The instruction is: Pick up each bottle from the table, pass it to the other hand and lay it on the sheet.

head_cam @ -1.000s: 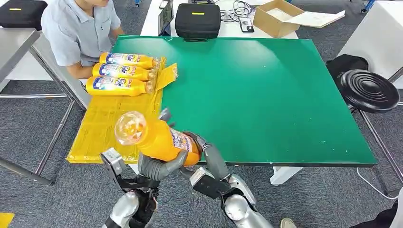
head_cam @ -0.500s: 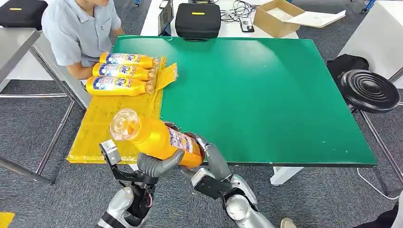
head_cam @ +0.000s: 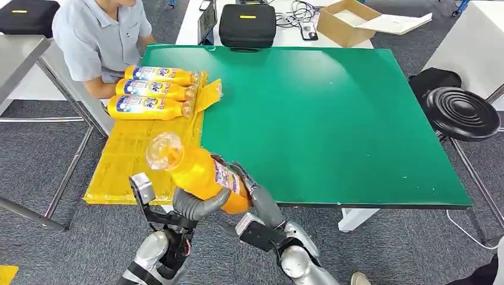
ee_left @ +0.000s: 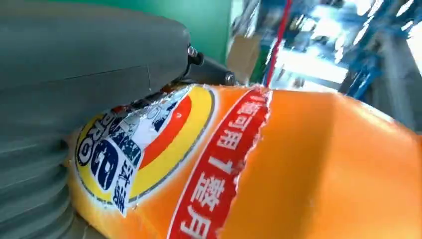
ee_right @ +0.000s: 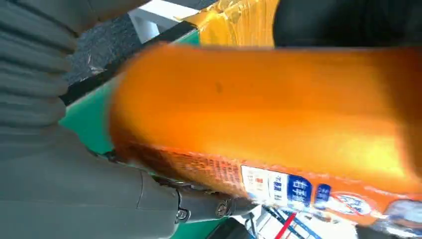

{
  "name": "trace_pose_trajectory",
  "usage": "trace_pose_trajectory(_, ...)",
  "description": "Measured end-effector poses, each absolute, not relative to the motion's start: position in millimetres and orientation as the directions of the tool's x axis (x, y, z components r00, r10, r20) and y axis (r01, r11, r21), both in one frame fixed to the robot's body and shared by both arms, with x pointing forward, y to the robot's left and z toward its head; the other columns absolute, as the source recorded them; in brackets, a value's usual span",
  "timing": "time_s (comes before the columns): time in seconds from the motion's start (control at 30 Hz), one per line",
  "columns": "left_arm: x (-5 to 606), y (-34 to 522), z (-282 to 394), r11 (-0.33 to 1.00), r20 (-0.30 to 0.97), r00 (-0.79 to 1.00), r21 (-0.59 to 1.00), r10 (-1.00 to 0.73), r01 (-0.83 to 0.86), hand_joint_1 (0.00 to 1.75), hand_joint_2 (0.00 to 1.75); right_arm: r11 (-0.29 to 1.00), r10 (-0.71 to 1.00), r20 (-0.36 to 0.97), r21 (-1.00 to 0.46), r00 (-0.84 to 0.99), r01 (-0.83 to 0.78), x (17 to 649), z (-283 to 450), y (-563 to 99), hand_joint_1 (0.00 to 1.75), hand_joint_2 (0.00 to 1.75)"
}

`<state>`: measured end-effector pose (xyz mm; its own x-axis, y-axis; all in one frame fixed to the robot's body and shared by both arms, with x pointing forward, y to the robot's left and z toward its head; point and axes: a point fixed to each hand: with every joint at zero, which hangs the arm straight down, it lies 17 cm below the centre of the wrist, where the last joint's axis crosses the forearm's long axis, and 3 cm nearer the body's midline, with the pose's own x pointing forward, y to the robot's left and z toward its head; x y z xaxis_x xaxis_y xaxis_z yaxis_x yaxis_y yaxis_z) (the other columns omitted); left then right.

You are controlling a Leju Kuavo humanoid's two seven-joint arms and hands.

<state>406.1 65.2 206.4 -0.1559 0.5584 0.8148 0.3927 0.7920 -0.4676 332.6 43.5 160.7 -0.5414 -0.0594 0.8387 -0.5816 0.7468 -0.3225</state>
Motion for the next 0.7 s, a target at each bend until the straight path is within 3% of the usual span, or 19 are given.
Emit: trace_pose_trajectory(0.7, 409.6, 67.6, 206.4, 0.805, 0.822, -0.168, -0.455, 0.544, 0.382, 1.75, 1.75, 0.751, -0.061, 0.841, -0.317, -0.538, -0.579, 332.4, 161.2, 44.5, 0.0, 0.0)
